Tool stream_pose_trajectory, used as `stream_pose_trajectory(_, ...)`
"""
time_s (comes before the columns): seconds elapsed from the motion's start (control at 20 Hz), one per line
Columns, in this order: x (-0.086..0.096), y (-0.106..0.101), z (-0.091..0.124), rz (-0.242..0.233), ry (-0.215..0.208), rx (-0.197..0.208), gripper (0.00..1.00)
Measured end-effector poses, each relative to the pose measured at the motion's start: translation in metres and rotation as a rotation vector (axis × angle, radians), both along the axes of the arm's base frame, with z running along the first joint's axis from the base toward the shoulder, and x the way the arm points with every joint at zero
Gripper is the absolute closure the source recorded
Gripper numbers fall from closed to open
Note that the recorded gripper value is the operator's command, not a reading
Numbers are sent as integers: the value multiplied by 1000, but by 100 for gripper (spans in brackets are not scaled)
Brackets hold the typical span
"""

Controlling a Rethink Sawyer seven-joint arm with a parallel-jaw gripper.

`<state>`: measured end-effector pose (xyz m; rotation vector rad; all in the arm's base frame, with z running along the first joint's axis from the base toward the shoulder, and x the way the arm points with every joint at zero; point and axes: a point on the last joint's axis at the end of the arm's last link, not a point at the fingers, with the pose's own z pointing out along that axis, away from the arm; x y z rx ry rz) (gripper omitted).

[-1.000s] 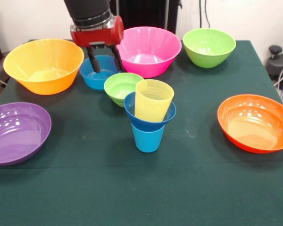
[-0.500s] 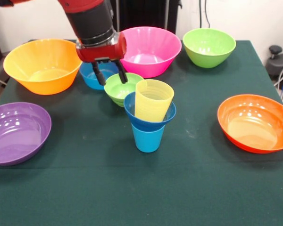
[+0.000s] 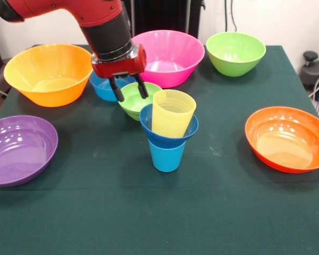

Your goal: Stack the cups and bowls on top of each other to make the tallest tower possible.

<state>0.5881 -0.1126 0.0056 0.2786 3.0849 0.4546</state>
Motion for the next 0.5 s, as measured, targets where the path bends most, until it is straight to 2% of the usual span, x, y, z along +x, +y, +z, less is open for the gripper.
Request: stream_pose_trajectory(0.5, -3, 1, -5, 24, 0, 4, 0)
